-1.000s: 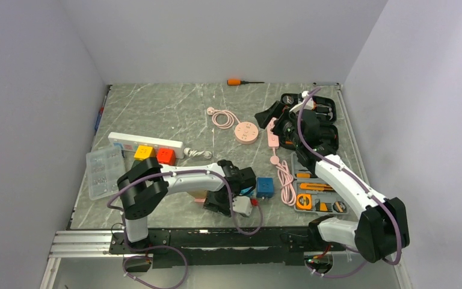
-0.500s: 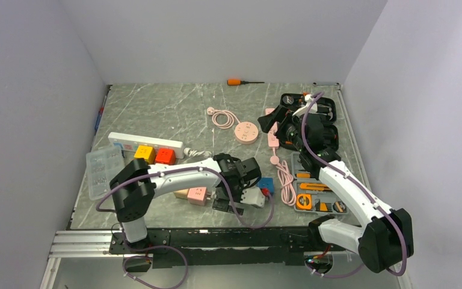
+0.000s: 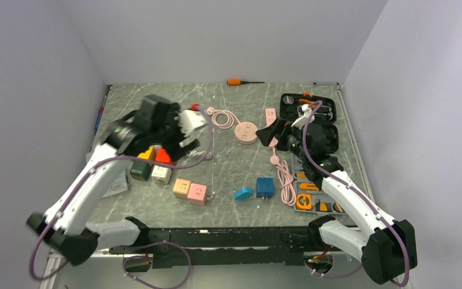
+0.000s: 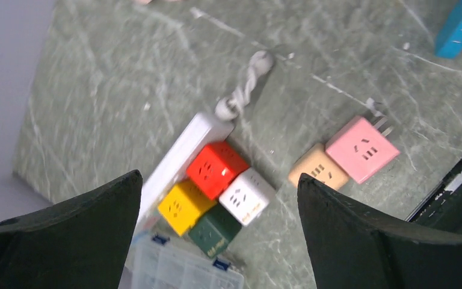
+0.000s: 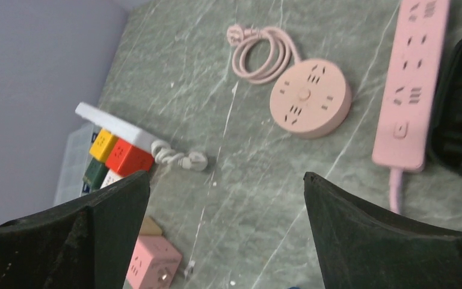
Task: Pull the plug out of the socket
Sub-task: Pick up the socket from the center of the board.
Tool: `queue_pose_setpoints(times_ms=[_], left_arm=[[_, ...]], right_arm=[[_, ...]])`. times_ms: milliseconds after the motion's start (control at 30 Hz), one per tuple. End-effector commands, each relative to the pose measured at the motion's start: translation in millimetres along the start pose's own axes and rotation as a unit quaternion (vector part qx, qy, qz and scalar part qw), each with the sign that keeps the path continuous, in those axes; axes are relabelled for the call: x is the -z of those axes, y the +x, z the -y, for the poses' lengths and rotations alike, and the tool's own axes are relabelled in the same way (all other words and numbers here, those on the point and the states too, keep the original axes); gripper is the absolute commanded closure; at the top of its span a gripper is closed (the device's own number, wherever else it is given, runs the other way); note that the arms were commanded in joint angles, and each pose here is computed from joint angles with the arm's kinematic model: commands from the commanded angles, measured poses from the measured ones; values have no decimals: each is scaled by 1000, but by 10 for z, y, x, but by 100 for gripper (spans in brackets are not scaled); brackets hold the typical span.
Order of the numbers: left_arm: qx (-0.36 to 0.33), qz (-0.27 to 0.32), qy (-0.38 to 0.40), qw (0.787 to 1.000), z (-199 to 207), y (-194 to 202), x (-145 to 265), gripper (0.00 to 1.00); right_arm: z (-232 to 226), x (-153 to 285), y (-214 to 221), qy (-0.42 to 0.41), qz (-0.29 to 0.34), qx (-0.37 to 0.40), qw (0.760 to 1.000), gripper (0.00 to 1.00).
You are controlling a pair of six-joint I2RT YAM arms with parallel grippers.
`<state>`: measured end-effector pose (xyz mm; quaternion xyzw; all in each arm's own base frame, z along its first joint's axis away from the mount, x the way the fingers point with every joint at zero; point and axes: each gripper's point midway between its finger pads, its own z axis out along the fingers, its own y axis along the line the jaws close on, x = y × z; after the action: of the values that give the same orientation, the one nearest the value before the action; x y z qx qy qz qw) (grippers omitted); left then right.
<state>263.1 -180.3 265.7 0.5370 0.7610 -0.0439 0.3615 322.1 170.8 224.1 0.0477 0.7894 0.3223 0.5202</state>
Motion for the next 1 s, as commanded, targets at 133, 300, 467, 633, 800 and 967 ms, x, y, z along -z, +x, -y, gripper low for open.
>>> queue_pose_setpoints(times_ms=[133,300,467,633,800,967], left_arm=[[108,72,-21,991,-52,409,453,1],[135,49,9,990,32,612,485,1],[177,43,45,982,174,811,386,1],[203,12,53,978,302,1047,245,1],[193,29,64,979,440,1053,304,1],[158,54,75,983,568,1012,433,1]], right_arm=[[-645,-56,443,-173,-104,-9,979,0],[-1153,-102,1041,-134,-193,181,955,0],[-1375,-7,1574,-173,-237,254,921,0],[-1502,-25,2129,-176,-292,360,868,0],[-1531,-108,2537,-192,-324,424,824,0],[-1614,-165,2653,-212,-318,447,809,0]])
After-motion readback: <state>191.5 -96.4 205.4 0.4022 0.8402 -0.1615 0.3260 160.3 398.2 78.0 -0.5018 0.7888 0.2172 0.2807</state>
